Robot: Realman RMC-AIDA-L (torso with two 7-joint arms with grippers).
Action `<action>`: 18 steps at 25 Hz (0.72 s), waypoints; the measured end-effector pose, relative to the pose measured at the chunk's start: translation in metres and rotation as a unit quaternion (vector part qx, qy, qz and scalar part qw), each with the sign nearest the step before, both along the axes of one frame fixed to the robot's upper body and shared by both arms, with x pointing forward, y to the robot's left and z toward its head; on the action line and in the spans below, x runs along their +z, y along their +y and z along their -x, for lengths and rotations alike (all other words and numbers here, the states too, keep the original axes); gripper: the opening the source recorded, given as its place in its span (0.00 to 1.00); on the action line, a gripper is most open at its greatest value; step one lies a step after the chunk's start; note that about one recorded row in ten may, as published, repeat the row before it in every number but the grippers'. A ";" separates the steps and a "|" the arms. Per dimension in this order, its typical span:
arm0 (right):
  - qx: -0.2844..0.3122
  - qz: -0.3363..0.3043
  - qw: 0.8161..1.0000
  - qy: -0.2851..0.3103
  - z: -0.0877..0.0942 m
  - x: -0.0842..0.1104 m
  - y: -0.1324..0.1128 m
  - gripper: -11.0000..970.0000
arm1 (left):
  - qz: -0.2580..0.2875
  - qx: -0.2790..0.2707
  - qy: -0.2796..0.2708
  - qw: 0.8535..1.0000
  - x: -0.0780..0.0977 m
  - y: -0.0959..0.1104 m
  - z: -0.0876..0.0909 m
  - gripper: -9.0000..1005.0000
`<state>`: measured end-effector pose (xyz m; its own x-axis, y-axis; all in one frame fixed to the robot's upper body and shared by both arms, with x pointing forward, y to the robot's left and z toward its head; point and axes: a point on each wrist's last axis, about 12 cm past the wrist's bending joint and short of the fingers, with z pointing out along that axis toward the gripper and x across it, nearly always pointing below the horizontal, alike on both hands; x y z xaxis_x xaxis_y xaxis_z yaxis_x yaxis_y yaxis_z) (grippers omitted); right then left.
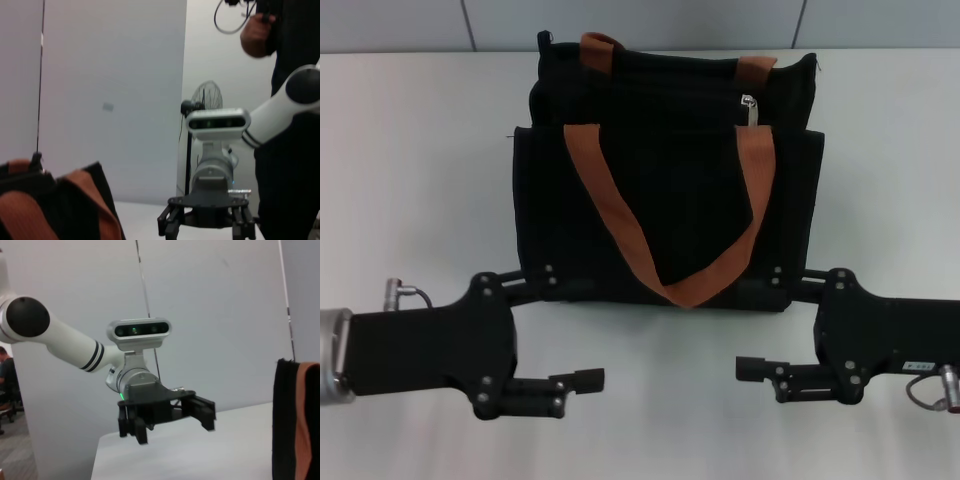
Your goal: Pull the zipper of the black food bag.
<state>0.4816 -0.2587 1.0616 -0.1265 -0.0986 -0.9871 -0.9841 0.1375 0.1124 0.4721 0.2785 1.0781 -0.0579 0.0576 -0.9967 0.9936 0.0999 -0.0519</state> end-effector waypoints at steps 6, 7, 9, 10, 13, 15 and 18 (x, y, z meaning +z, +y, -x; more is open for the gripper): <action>0.003 0.006 1.000 -0.002 -0.004 -0.002 0.007 0.78 | -0.009 0.007 0.006 1.000 -0.009 -0.005 0.003 0.81; 0.004 0.005 1.000 -0.002 -0.005 -0.002 0.007 0.78 | -0.010 0.007 0.003 1.000 -0.009 -0.005 0.003 0.81; 0.004 0.005 1.000 -0.003 -0.006 -0.002 0.008 0.78 | -0.011 0.007 -0.001 1.000 -0.010 -0.005 0.004 0.81; 0.004 0.005 1.000 -0.003 -0.006 -0.002 0.008 0.78 | -0.011 0.007 -0.001 1.000 -0.010 -0.005 0.004 0.81; 0.002 0.009 1.000 -0.005 -0.008 -0.002 0.009 0.78 | -0.012 0.008 -0.001 1.000 -0.011 -0.004 0.005 0.81; -0.003 0.014 1.000 -0.004 -0.010 -0.003 0.011 0.78 | -0.014 0.009 -0.001 1.000 -0.011 -0.004 0.005 0.81; -0.003 0.019 1.000 -0.002 -0.011 -0.005 0.013 0.78 | -0.016 0.010 -0.001 1.000 -0.012 -0.004 0.005 0.81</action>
